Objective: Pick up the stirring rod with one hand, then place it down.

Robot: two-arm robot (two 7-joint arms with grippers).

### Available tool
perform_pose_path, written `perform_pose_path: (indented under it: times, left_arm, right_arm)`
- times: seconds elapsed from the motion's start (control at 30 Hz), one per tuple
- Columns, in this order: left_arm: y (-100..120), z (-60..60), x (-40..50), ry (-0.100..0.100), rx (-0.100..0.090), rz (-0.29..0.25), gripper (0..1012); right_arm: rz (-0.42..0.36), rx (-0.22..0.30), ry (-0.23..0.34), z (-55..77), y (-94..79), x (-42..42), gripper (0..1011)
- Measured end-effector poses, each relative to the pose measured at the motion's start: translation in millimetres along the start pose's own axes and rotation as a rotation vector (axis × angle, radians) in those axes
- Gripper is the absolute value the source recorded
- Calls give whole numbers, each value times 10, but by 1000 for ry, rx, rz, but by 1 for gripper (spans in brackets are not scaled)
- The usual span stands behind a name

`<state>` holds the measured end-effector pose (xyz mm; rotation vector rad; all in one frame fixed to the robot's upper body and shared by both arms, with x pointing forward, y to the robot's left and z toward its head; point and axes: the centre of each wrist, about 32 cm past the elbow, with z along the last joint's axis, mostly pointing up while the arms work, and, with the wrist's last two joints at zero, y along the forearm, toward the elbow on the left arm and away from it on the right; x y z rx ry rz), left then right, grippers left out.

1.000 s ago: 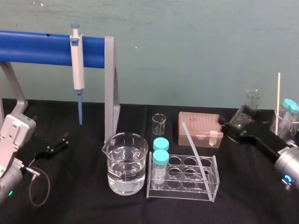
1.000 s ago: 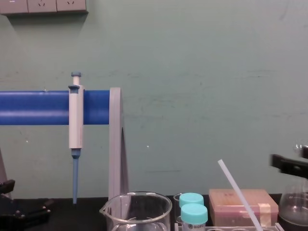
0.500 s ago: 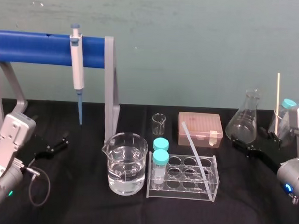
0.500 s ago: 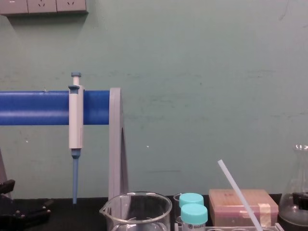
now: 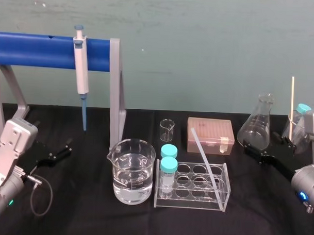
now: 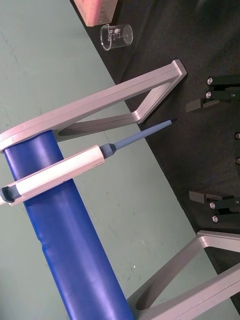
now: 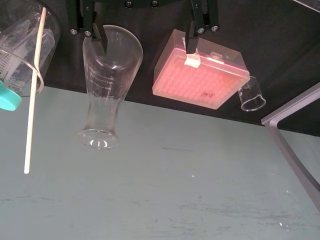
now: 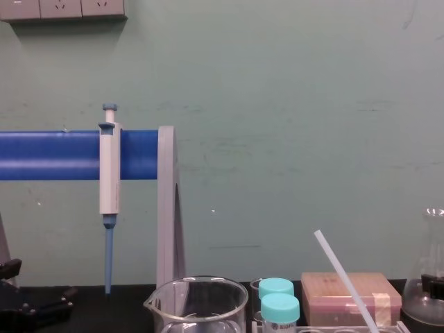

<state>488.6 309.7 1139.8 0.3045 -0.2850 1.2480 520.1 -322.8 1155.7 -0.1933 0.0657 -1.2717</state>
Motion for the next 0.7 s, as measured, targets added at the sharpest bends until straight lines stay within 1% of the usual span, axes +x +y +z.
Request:
perform_pose_path:
  times: [0.7]
  left_arm:
    - [0, 0, 0, 0, 0, 0, 1000]
  right_arm:
    - [2, 5, 0, 6, 1, 3, 1000]
